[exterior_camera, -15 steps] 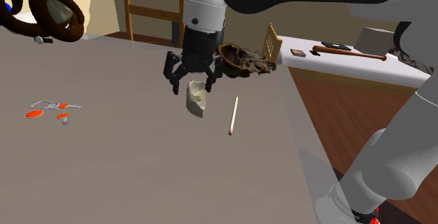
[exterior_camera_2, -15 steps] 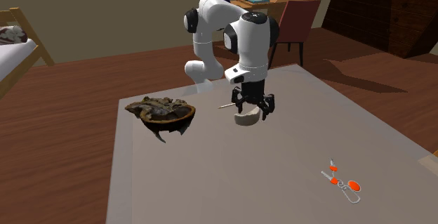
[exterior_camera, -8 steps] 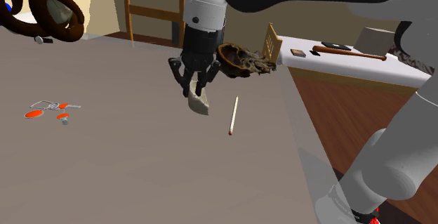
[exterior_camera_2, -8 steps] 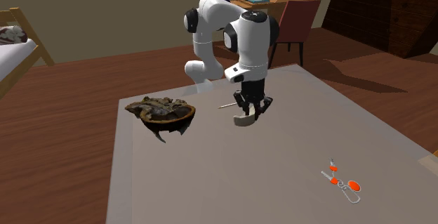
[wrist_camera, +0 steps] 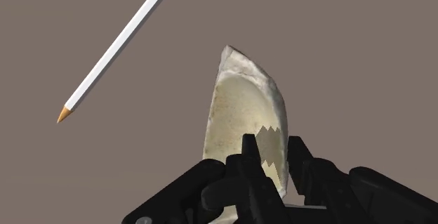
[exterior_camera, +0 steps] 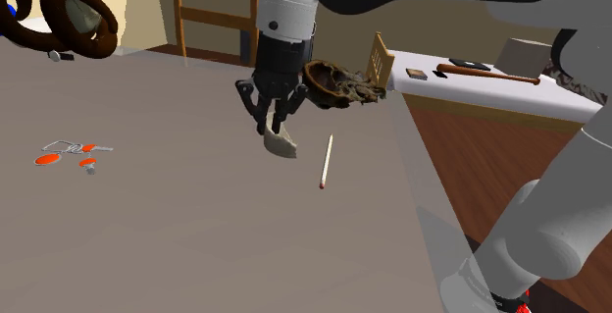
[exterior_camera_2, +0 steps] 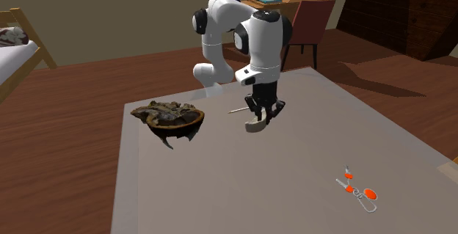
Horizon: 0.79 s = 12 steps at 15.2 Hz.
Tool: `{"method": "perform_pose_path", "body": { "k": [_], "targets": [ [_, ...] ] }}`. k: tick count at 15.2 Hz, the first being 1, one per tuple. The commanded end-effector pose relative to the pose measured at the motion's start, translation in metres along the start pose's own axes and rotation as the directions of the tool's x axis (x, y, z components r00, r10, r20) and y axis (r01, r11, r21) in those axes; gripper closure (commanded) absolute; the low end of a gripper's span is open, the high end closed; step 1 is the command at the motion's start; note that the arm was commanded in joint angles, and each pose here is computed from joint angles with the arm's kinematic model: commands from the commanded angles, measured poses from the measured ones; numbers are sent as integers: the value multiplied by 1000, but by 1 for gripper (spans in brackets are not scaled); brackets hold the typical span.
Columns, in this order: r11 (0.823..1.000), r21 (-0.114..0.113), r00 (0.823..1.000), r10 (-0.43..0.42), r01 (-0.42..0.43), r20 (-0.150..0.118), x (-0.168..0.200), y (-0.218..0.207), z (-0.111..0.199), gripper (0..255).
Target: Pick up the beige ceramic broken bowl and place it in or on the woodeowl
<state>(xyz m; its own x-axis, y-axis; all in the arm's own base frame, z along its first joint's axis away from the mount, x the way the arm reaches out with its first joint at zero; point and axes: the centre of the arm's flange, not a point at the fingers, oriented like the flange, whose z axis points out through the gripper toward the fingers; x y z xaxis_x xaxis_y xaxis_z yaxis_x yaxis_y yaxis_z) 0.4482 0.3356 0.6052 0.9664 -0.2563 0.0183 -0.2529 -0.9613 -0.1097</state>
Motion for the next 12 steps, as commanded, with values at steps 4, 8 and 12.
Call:
{"method": "perform_pose_path", "body": {
  "k": [4, 8, 12],
  "targets": [
    [1000, -4, 1000, 1, -1, 5, 2, -2, -20, 255],
    [1000, -4, 1000, 1, -1, 5, 2, -5, -41, 255],
    [1000, -4, 1000, 1, -1, 5, 3, -7, -62, 255]
  ]
}}
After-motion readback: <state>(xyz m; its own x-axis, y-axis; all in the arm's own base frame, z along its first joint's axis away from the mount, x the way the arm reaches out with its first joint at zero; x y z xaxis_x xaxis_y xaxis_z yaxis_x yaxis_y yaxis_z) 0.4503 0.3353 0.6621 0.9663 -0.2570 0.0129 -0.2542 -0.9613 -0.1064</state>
